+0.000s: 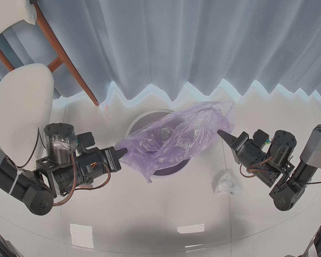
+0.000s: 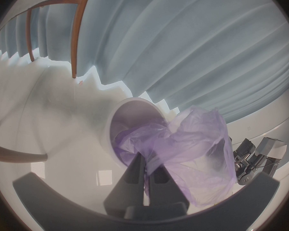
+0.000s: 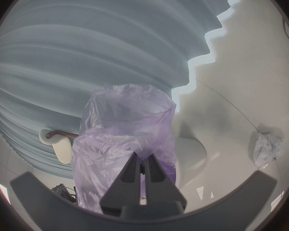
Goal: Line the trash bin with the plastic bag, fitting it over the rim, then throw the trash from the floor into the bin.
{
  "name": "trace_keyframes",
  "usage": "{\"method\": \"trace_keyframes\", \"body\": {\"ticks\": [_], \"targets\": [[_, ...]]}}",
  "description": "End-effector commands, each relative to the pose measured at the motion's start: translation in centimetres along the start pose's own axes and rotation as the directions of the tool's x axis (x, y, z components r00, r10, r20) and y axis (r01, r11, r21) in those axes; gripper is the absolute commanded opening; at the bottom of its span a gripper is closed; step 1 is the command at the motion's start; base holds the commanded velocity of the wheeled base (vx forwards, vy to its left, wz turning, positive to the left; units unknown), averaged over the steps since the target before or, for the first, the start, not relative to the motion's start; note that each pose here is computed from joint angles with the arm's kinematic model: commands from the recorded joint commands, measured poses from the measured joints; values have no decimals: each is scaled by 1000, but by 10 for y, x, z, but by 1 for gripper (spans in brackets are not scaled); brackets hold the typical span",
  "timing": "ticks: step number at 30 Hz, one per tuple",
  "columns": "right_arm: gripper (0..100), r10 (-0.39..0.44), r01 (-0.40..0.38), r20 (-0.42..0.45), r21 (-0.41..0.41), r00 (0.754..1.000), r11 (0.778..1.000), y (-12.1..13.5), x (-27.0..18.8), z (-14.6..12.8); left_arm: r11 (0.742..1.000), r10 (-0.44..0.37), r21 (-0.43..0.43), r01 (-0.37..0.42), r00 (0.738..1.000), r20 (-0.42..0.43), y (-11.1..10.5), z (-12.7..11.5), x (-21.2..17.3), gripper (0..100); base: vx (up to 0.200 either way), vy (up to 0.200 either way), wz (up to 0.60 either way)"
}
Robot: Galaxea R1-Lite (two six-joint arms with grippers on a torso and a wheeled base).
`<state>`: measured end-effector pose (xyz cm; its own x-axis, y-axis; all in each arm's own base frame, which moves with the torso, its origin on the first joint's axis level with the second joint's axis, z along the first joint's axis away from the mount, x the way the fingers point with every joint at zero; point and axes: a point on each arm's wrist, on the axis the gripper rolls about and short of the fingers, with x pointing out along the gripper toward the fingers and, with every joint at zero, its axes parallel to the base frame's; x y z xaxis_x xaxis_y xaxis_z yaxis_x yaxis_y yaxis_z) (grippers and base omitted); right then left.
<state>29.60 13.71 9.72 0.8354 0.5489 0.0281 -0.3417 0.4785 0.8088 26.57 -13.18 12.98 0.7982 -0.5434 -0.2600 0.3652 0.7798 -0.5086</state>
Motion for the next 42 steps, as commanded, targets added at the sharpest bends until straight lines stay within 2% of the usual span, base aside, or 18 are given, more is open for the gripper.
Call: {"method": "trace_keyframes", "body": {"ticks": [1, 5, 9, 13, 14, 18, 19, 23, 27, 35, 42], "targets": [[0, -6, 6, 1, -2, 1000, 1000, -6, 2, -2, 1000, 4, 8, -4, 1000, 15, -8, 10, -15, 0, 0, 0, 0], [0, -29, 30, 21, -30, 999, 999, -15, 3, 4, 1000, 11, 8, -11, 1000, 9, -11, 15, -22, 0, 0, 0, 0], [0, -48, 48, 3, -46, 999, 998, -20, 0, 1, 999, 32, 5, -32, 999, 12, -9, 16, -20, 0, 0, 0, 0], [0, -32, 29, -90, -33, 995, 999, -15, -8, -15, 998, 67, 11, -68, 998, 9, -7, 13, -15, 0, 0, 0, 0], [0, -24, 21, -141, -27, 990, 999, -13, -11, -24, 996, 83, 18, -83, 997, -7, -3, 8, -9, 0, 0, 0, 0], [0, -38, 33, -170, -30, 985, 999, -17, -11, -33, 995, 93, 21, -93, 995, -19, 0, 5, -5, 0, 0, 0, 0], [100, -41, 37, -171, -28, 984, 999, -18, -11, -33, 996, 92, 21, -92, 996, -14, 0, 6, -6, 0, 0, 0, 0], [100, -8, 10, -165, 11, 986, 1000, -5, -22, -26, 996, 92, 22, -92, 996, -10, -1, 7, -8, 0, 0, 0, 0], [100, 35, -25, -222, 49, 975, 998, 5, -33, -23, 996, 88, 23, -88, 996, -13, -1, 6, -7, 0, 0, 0, 0], [100, 6, 6, -223, 52, 975, 999, 0, -32, -20, 996, 88, 22, -88, 996, -6, -1, 8, -8, 0, 0, 0, 0], [100, -44, 54, -162, 58, 986, 997, -15, -22, 1, 996, 84, 23, -83, 997, -1, -3, 9, -9, 0, 0, 0, 0]]}}
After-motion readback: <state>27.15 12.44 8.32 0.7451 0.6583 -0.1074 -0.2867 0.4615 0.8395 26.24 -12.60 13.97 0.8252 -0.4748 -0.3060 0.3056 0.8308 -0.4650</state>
